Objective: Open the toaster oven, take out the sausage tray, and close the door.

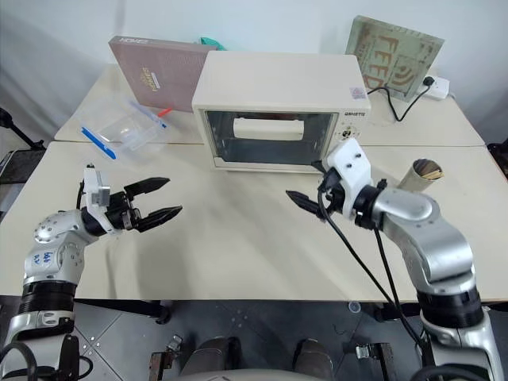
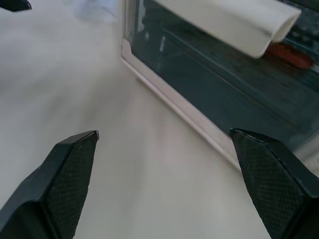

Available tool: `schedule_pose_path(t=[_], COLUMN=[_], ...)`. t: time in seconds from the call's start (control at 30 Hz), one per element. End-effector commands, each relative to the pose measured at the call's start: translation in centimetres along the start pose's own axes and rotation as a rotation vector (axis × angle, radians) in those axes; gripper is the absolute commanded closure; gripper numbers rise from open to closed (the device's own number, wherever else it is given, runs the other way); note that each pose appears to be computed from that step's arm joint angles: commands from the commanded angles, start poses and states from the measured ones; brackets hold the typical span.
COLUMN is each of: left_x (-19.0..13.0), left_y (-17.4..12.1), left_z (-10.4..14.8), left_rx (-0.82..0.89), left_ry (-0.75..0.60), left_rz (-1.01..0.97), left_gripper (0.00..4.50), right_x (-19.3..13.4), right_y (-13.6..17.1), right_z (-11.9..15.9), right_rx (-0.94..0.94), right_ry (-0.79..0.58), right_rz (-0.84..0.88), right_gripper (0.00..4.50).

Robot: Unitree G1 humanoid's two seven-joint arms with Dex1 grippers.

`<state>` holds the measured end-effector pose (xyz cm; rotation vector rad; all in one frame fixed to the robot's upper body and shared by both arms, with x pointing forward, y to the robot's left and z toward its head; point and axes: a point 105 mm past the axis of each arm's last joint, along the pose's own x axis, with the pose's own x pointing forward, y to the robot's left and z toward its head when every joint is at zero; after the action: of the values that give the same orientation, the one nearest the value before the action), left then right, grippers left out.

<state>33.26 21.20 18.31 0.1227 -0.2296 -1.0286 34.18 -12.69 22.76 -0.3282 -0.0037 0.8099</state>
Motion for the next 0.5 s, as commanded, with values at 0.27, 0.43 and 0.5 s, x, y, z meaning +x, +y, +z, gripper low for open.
schedule_pose_path(t=[0.27,0.43,0.5], left_x=[0.3,0.3,0.4], left_y=[-0.1,0.0,0.2], left_z=[1.7,1.7,1.9], left_rx=[0.058,0.060,0.056], left_ry=[-0.082,-0.082,-0.093], left_rz=[-0.012,-0.006,0.006], left_gripper=[0.00,0.00,0.00], right_x=[2.3,3.4,3.6], right_y=[-2.4,-2.6,-2.1], right_z=[2.5,3.4,4.5], right_rx=[-0.136,-0.177,-0.177], right_ry=[-0.052,-0.086,-0.121], right_rz=[0.089,0.115,0.154], right_gripper=[0.09,0.09,0.09])
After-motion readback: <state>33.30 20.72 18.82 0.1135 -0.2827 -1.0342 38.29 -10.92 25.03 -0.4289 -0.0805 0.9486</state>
